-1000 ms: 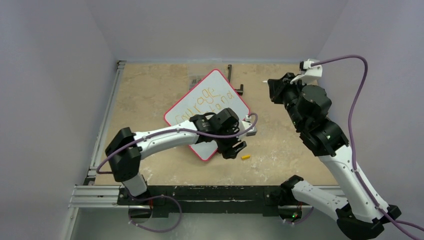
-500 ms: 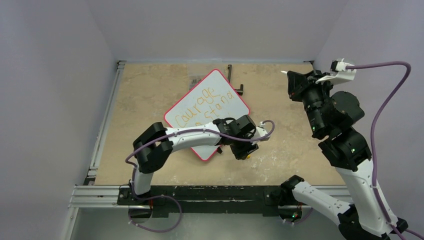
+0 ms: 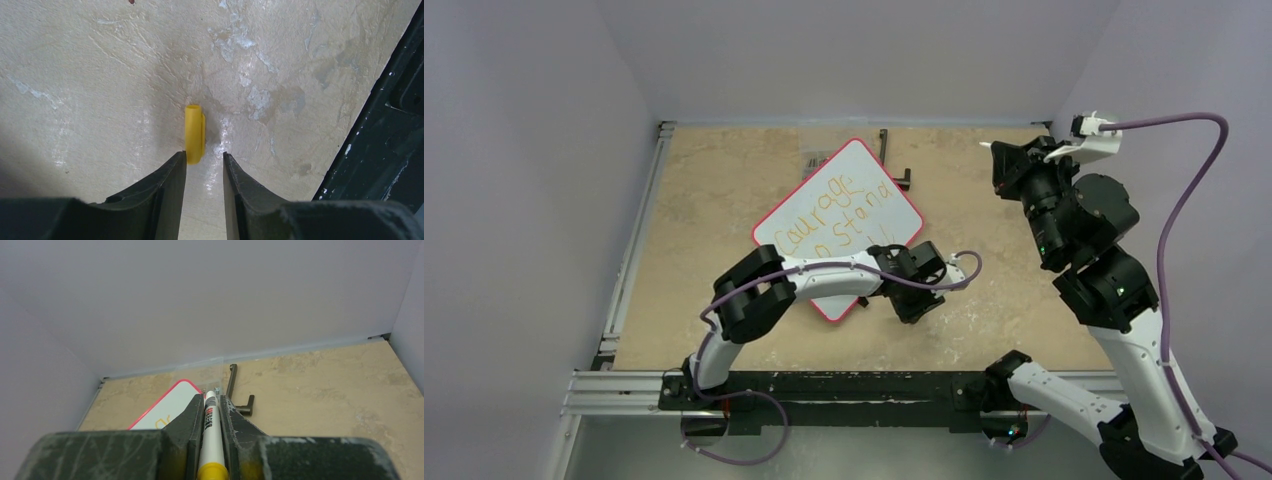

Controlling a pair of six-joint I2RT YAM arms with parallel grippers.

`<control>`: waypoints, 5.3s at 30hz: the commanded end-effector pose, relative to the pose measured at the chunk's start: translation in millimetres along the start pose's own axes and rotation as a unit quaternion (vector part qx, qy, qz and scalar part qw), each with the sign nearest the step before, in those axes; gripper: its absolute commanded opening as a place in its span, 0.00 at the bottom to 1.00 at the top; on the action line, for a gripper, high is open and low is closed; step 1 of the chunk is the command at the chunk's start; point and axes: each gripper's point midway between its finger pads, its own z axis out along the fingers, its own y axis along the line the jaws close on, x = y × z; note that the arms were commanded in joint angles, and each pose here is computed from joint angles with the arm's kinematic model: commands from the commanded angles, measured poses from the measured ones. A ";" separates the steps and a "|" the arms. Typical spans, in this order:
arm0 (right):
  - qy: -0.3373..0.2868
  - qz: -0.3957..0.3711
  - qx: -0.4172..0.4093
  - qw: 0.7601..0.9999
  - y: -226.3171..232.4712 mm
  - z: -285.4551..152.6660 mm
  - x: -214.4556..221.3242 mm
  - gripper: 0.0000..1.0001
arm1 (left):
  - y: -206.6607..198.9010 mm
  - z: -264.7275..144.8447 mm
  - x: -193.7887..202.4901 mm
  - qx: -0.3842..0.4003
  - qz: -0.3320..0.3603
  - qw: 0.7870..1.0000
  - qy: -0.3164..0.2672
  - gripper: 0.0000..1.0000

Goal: Write a sentence on the whiteboard
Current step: Pick up the pen cap from the center of the board, then insert the whiteboard marker without the cap into the pen cap.

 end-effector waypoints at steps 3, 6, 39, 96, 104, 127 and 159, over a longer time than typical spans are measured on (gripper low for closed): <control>-0.014 0.005 -0.005 1.000 3.9 -0.5 -13.4 0.00 | 1.8 8.4 -5.5 -0.015 -0.006 1.000 -0.012 0.31; -0.011 0.006 -0.008 1.000 5.2 0.6 -11.3 0.00 | 3.7 10.5 -4.5 -0.020 -0.002 1.000 -0.011 0.32; 0.018 0.025 -0.039 0.999 21.5 10.0 8.4 0.00 | 14.4 -85.5 -6.2 -0.007 0.009 0.996 -0.085 0.00; 0.233 0.067 -0.445 0.862 165.0 -2.2 145.1 0.00 | 73.8 -324.6 3.3 -0.035 0.033 0.916 -0.399 0.00; 0.255 0.066 -0.454 0.851 163.6 -8.6 157.1 0.00 | 78.7 -323.4 0.5 -0.038 0.018 0.916 -0.399 0.00; 0.282 0.064 -0.429 0.856 155.4 -2.1 179.4 0.00 | 81.6 -322.5 -0.7 -0.039 0.008 0.916 -0.399 0.00; 0.309 0.069 -0.443 0.839 157.8 -6.6 195.2 0.00 | 79.7 -326.0 -7.2 -0.029 0.007 0.913 -0.407 0.00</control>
